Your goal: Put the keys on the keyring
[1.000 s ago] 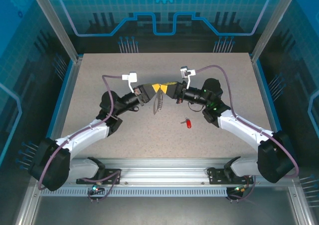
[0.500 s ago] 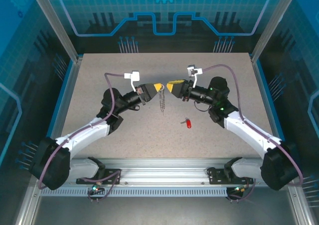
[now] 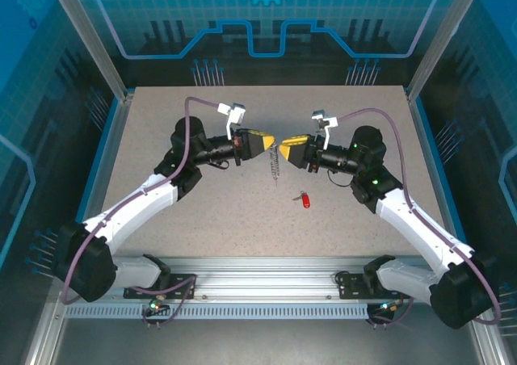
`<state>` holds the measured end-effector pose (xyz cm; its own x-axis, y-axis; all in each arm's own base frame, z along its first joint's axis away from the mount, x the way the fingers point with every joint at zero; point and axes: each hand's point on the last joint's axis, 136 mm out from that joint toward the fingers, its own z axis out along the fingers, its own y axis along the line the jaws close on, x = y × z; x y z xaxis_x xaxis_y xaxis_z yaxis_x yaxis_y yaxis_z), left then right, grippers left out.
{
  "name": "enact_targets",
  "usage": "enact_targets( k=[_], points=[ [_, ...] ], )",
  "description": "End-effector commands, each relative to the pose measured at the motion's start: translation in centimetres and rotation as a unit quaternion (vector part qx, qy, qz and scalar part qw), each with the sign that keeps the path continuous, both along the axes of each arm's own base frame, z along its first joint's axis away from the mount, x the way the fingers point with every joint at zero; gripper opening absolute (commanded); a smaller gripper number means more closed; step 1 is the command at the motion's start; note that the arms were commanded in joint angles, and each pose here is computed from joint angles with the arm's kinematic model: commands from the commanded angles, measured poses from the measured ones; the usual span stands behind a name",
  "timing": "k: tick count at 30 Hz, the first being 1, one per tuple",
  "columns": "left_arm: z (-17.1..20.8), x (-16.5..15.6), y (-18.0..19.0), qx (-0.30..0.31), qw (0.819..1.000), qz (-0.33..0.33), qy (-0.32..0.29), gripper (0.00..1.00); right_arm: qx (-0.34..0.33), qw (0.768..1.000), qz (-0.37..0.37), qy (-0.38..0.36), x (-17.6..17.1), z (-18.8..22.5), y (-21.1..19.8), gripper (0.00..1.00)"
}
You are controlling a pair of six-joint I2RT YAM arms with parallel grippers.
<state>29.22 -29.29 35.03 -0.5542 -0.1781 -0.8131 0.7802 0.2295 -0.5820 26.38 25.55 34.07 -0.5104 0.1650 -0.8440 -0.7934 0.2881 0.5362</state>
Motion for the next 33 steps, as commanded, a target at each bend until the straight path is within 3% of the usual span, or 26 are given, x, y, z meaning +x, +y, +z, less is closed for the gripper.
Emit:
enact_targets(
  k=[1,33],
  points=[
    [0.2,-0.8,-0.5,0.029,0.999,-0.031,-0.026,0.00,-0.004,1.000,0.020,-0.022,-1.1,0.9,-0.3,0.32],
    [0.7,-0.2,-1.2,0.021,0.999,-0.039,-0.030,0.00,0.006,1.000,0.022,0.007,0.6,-1.1,1.1,0.30]
  ],
)
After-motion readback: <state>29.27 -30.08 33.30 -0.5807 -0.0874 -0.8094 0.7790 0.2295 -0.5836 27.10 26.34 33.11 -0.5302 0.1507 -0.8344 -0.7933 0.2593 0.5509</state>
